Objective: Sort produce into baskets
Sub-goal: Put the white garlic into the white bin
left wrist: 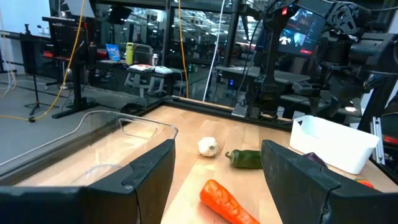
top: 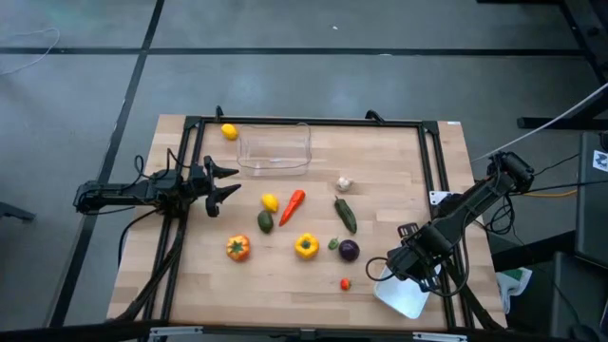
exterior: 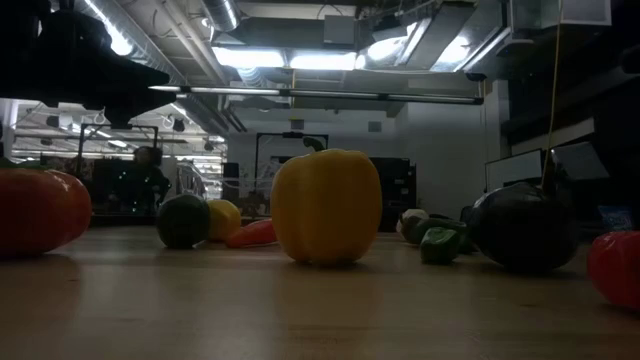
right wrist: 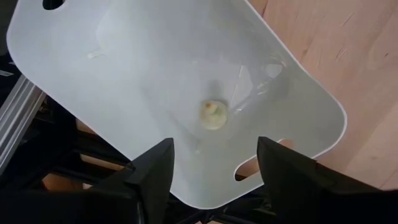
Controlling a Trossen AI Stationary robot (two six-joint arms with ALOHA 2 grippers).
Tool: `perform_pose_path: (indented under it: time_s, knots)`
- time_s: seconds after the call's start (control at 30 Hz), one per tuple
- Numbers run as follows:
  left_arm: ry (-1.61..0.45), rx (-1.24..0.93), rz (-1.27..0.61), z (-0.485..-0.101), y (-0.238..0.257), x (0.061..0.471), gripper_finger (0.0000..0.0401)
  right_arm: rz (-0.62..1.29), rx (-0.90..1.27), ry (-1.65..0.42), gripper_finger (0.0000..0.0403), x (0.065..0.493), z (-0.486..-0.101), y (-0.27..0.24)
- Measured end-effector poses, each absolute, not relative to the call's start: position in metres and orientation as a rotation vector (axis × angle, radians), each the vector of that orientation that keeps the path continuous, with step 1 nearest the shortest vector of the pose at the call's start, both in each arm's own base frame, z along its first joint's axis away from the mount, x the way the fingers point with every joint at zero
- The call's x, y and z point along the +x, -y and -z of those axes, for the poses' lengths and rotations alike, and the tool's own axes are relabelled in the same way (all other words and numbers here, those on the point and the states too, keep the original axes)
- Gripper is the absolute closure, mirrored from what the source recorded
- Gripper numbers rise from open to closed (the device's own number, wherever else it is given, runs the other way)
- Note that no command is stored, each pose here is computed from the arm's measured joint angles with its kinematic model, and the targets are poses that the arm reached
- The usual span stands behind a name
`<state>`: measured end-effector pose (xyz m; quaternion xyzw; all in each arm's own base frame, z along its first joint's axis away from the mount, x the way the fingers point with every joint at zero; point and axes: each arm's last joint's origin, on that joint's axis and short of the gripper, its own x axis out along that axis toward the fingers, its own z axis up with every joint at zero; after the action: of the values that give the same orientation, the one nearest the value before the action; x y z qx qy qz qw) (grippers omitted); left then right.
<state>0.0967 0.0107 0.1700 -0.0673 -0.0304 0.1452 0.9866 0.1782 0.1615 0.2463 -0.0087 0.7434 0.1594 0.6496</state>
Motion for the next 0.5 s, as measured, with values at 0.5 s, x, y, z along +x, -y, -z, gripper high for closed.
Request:
perform_pose_path:
  time_s: [0.5]
  knots:
    - [0.065,-0.16,-0.291,-0.17,-0.011,0.097,0.0166,-0.215,0.127,-1.603,0.0173,0.213,-0.26,-0.124]
